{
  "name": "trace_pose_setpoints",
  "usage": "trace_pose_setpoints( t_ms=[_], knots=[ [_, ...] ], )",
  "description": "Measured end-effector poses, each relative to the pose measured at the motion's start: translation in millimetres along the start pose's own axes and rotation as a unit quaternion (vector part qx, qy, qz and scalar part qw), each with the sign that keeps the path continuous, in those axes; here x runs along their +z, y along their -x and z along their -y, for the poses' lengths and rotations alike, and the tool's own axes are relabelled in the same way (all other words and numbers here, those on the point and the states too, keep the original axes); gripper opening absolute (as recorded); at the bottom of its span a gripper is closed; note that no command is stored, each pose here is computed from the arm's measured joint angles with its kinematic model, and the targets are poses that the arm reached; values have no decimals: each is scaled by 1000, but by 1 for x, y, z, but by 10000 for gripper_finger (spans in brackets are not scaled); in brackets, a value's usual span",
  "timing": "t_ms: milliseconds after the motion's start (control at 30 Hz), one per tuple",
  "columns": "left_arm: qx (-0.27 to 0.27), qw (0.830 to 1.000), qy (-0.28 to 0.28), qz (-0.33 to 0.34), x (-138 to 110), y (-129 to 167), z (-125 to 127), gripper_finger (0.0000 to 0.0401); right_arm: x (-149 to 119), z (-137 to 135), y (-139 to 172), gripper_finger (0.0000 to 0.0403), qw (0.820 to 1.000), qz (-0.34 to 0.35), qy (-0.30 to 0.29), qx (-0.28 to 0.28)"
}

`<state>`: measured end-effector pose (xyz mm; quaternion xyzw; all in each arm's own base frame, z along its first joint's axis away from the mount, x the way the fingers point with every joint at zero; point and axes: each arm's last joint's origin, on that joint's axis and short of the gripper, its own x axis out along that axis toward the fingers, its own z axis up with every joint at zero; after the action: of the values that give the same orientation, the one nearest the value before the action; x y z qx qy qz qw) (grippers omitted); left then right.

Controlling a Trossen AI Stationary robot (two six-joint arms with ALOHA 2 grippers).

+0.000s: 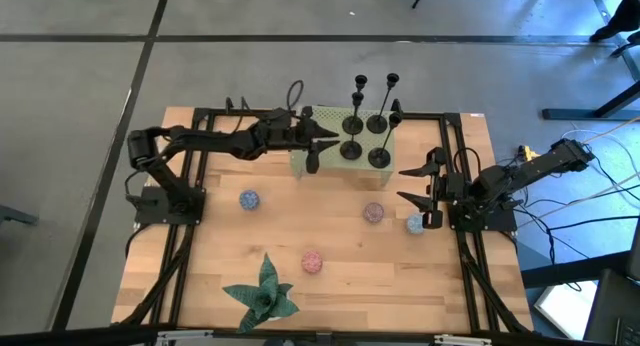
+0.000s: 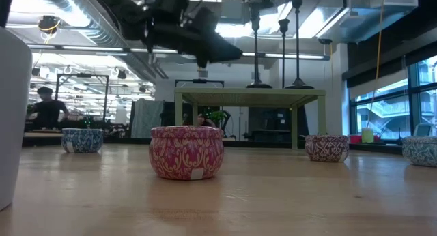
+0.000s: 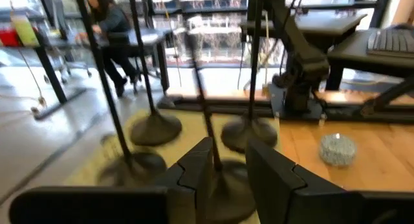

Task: Pick & Place candle stick holders
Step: Put the black candle holder on the shelf

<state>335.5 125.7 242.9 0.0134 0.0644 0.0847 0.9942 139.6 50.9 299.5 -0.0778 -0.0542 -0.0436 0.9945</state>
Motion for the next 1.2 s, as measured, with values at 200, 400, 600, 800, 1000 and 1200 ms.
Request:
trace_pose_setpoints(
  t_ms=[200,400,600,800,1000,1200],
  knots=[
    [0,1000,26,0,-27,-19,-2,88,0,0,0,232,1000,0,0,0],
    [-1,1000,28,-5,-45,-29,-3,88,0,0,0,232,1000,0,0,0],
    [-1,999,31,-20,-56,-33,-3,88,0,0,0,232,1000,0,0,0],
    [-2,999,31,-25,-58,-34,-3,88,0,0,0,232,1000,0,0,0],
    [-2,999,31,-27,-59,-34,-3,88,0,0,0,232,1000,0,0,0],
    [-2,999,31,-27,-59,-34,-3,88,0,0,0,232,1000,0,0,0]
  ],
)
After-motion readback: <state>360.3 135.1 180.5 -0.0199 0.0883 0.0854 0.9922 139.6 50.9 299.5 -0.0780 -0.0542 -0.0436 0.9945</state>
